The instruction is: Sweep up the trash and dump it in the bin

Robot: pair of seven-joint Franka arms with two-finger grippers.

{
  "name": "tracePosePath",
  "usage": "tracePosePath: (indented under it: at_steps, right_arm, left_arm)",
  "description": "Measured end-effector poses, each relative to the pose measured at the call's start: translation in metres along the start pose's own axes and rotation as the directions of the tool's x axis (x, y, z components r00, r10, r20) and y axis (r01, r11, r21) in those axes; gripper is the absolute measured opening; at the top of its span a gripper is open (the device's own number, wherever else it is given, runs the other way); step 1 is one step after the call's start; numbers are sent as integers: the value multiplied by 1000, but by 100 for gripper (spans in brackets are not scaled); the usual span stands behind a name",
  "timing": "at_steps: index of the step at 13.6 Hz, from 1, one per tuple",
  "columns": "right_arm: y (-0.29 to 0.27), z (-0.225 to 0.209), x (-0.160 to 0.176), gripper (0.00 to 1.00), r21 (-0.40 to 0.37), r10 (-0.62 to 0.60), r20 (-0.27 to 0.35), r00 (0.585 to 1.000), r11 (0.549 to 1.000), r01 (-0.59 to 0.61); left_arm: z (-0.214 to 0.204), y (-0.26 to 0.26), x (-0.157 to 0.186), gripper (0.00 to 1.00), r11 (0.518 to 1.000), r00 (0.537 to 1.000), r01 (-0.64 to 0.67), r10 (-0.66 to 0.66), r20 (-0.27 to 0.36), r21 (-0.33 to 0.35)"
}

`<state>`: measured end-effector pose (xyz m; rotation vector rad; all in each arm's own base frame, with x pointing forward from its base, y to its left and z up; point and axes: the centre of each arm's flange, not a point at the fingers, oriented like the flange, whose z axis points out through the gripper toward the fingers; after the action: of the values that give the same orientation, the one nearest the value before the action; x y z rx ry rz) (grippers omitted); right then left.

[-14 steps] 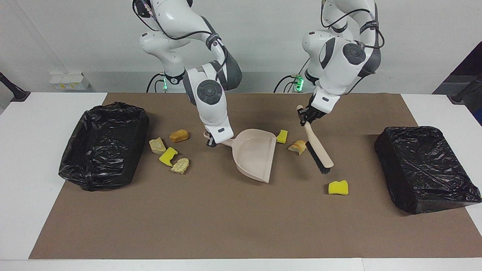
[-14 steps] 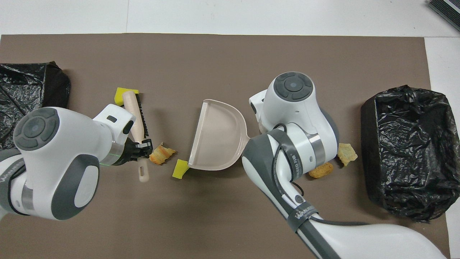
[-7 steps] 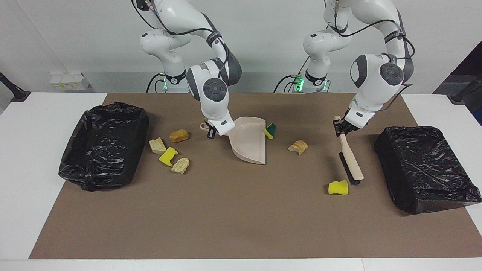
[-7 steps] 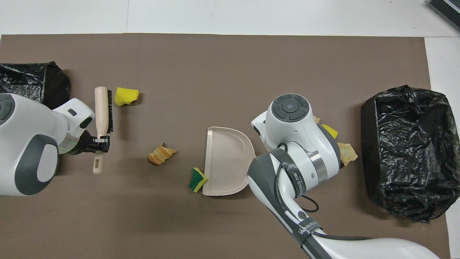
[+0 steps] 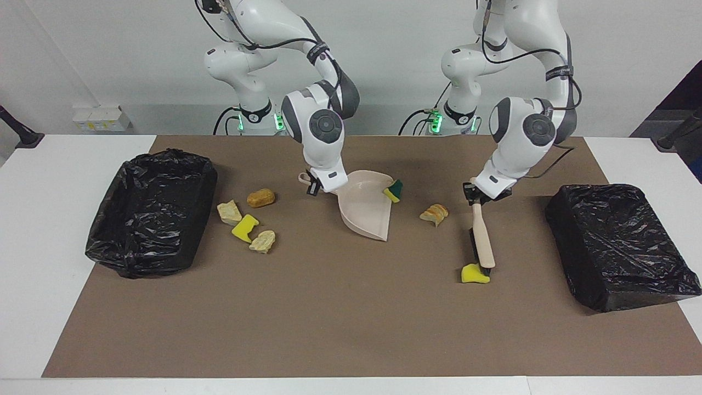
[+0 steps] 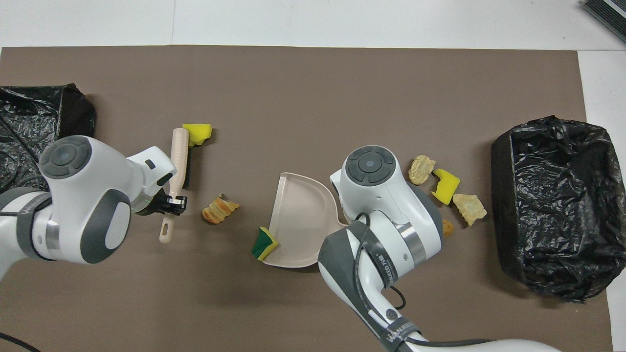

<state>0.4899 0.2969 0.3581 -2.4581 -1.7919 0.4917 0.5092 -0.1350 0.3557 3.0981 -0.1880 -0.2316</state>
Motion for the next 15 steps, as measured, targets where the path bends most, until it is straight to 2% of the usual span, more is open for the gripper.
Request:
tracePosePath:
  at_steps: [6, 11, 15]
  right_arm:
    - [-12, 2, 7, 32, 57, 134, -27, 991, 990, -133]
    - [-19, 2, 13, 32, 64, 158, -26, 987, 986, -156]
    - [-20, 2, 13, 32, 69, 169, -25, 985, 984, -167]
  left_arm:
    - [19, 112, -48, 27, 995, 996, -89, 88, 33, 44]
    - [23, 173, -88, 27, 977, 975, -212, 213, 61, -12]
    - [5, 186, -100, 27, 961, 954, -271, 276, 116, -52]
